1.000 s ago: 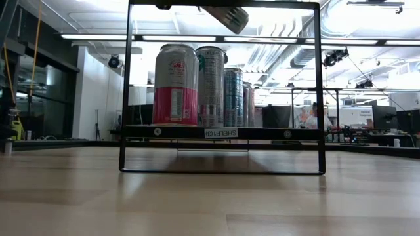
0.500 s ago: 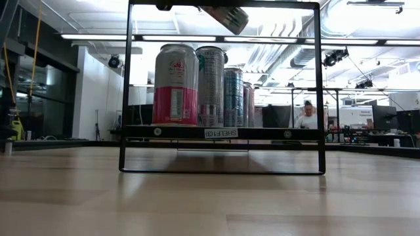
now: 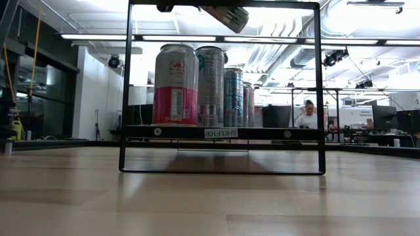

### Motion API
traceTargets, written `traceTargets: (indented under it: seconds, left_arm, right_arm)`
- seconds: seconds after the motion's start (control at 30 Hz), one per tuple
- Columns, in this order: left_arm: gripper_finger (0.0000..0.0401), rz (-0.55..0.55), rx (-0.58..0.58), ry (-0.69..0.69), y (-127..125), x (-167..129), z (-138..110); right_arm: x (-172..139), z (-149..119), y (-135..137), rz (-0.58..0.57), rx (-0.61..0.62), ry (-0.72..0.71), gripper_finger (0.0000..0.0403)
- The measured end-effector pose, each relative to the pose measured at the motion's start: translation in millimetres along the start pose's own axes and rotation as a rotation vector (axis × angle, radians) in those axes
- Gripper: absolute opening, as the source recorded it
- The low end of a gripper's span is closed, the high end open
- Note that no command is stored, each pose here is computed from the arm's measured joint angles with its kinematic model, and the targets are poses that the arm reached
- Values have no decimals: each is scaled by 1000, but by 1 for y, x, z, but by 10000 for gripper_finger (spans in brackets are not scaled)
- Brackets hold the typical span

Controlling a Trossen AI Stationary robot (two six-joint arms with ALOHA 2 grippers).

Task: Place canned beverage on shelf
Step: Put the white pink soda can on the shelf aligned with the other white pink soda cans

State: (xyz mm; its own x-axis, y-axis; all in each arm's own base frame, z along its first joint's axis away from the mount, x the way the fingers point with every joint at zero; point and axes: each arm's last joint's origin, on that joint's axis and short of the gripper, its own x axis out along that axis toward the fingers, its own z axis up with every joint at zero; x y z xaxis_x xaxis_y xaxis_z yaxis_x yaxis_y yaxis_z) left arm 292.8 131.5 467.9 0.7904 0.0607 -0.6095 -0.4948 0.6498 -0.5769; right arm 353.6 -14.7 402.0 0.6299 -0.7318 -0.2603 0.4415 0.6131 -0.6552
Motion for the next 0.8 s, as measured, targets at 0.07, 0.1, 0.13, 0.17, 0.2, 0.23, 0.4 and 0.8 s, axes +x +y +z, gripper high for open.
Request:
traceTargets:
  seconds: [0.07, 0.1, 0.13, 0.17, 0.2, 0.23, 0.4, 0.8]
  left_arm:
    - [194, 5, 1, 0, -1, 0, -1]
    - [194, 13, -6, -5, -1, 0, -1]
    - [194, 21, -17, -11, -1, 1, -1]
    - [194, 27, -21, -15, -1, 1, -1]
    - [194, 26, -25, -14, -1, 1, -1]
    - [194, 25, -27, -13, -1, 1, -1]
    - [194, 28, -31, -12, 0, 1, -1]
    - [282, 16, 49, -10, -1, 2, 0]
  right_arm:
    - [0, 0, 0, 1, -1, 1, 192]
    - [0, 0, 0, 2, 1, 0, 192]
    - [0, 0, 0, 4, 1, 0, 192]
    - [0, 0, 0, 4, -3, 0, 192]
    - [0, 0, 0, 5, -3, 1, 192]
    - [0, 0, 0, 5, -2, 0, 192]
    - [0, 0, 0, 18, -3, -6, 192]
    - [0, -1, 2, 48, -10, -8, 192]
